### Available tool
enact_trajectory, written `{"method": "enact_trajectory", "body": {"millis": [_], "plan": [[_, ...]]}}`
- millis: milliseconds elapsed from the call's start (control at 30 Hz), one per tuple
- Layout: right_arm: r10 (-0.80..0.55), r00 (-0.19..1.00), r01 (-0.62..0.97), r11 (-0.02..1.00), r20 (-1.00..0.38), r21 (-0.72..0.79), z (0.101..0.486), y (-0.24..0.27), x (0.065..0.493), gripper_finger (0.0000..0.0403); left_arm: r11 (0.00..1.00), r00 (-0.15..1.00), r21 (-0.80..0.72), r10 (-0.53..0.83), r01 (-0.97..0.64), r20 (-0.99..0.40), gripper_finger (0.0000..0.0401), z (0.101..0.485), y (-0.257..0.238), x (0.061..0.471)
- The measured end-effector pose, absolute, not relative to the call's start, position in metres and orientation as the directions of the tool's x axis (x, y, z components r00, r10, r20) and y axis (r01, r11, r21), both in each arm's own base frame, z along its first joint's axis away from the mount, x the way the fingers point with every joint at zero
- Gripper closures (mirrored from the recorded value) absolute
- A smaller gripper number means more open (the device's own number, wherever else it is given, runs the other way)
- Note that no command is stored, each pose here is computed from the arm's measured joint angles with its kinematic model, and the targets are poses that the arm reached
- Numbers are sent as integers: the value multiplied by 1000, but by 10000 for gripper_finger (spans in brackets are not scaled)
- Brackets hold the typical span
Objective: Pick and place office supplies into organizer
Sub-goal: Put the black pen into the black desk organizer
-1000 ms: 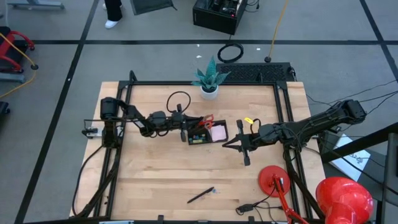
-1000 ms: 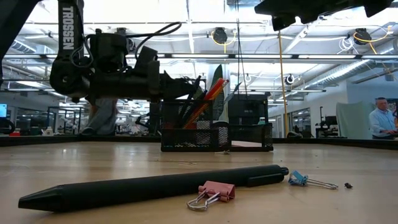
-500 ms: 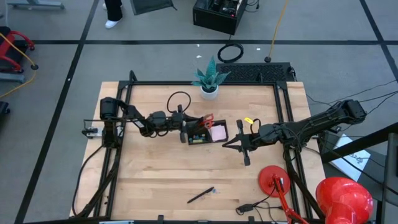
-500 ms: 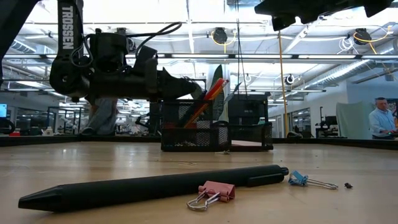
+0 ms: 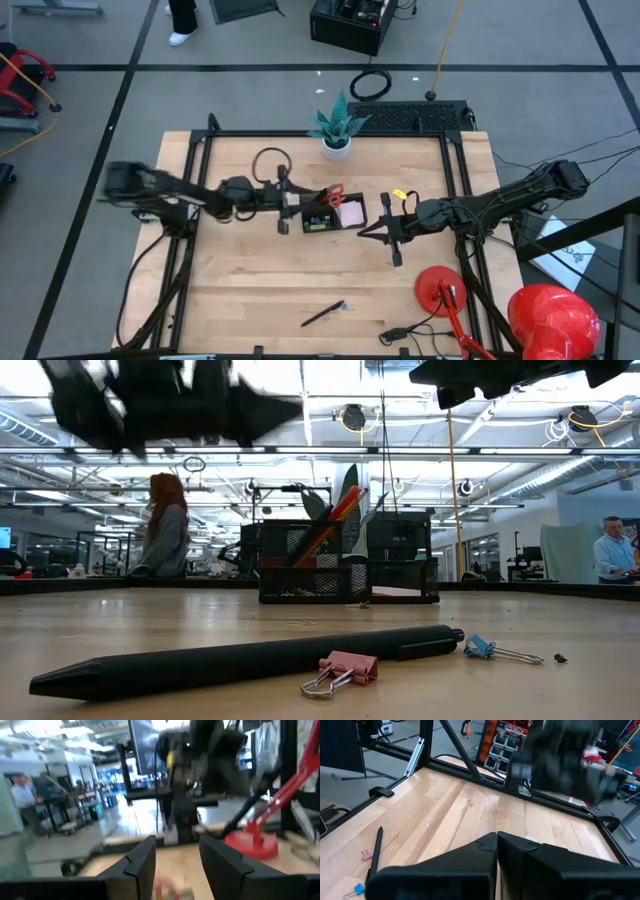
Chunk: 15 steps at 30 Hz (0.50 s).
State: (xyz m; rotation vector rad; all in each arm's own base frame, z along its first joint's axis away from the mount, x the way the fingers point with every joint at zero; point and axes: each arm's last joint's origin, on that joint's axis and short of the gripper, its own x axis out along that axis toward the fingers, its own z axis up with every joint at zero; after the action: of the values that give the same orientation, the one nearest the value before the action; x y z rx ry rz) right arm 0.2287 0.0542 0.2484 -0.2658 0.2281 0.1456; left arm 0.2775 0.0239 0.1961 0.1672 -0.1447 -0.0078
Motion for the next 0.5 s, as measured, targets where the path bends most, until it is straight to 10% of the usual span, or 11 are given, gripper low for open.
{"method": "enact_trajectory", "body": {"millis": [233, 500], "plan": [[112, 963, -173, 954, -245, -244, 248, 54, 229, 399, 977, 988, 192, 113, -91, -105, 285, 269, -21, 244], [112, 963, -173, 954, -246, -244, 248, 54, 229, 399, 987, 949, 123, -63, 106, -310, 392, 286, -95, 231]]}}
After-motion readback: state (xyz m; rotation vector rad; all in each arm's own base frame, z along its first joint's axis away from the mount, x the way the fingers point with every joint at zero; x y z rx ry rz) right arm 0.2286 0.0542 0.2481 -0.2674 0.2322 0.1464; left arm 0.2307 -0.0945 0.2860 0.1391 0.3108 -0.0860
